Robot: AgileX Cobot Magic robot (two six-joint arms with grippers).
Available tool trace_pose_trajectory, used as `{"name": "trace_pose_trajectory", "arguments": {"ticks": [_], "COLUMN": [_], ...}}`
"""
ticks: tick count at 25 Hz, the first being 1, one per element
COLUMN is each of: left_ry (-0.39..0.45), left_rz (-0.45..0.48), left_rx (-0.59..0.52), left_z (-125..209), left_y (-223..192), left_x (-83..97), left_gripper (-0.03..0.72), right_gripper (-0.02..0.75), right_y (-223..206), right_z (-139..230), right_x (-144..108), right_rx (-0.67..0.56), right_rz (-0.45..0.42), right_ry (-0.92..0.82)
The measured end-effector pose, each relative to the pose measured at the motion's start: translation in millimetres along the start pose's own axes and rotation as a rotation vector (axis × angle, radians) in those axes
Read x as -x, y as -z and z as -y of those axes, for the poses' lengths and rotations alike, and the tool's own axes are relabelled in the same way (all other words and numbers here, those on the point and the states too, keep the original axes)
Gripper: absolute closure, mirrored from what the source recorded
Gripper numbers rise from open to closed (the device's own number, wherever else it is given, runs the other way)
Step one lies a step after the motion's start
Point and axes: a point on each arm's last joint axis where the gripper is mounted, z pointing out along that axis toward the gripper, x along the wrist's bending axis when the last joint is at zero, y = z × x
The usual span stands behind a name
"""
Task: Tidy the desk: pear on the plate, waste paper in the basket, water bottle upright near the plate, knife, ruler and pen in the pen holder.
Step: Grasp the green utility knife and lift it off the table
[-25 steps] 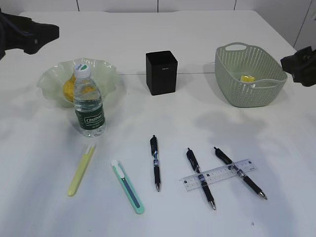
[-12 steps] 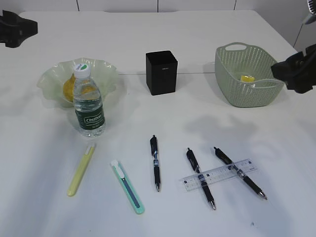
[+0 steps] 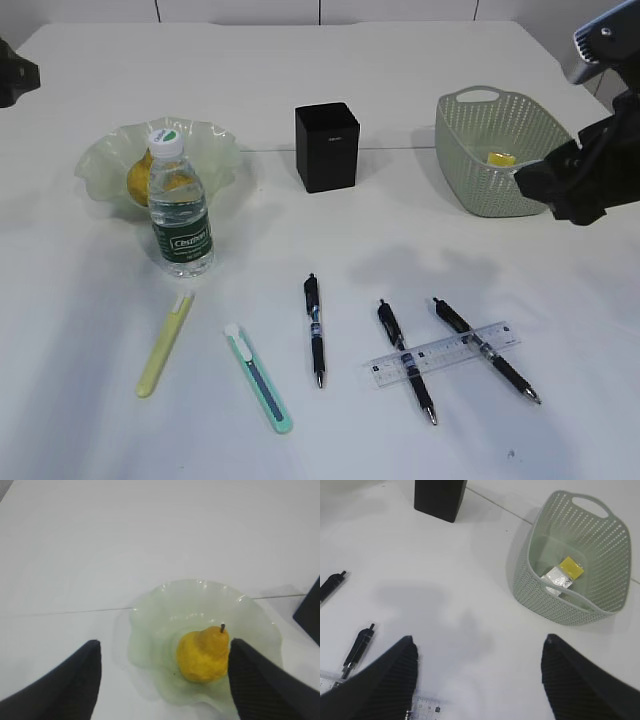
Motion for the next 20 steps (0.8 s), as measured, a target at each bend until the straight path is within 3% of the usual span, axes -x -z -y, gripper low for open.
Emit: {"name": "trace_pose_trajectory", "arguments": {"ticks": [6,12,20], "left_ry": [0.074,0.082,0.056], "left_rz": [-0.123,-0.168,-0.212], "left_rx": [-0.052,-0.077,-0.102], "left_z": [4.3,6.8,8.9], "left_y": [2.3,3.0,4.0], "left_x": [-10.8,-14.8,-18.7], "left_gripper": [0.167,0.246,0.261], "right_gripper": [0.167,0.167,0.167], "right_y": [0.3,0.8,1.4], "right_z": [-2.9,-5.9,-6.3], "right_x": [-10.2,-19.3,-19.7], "right_rx": [0.004,0.014,0.017], "right_rz": [-0.032,-0.059,-0.06], "right_ry": [0.025,0.045,0.046]}}
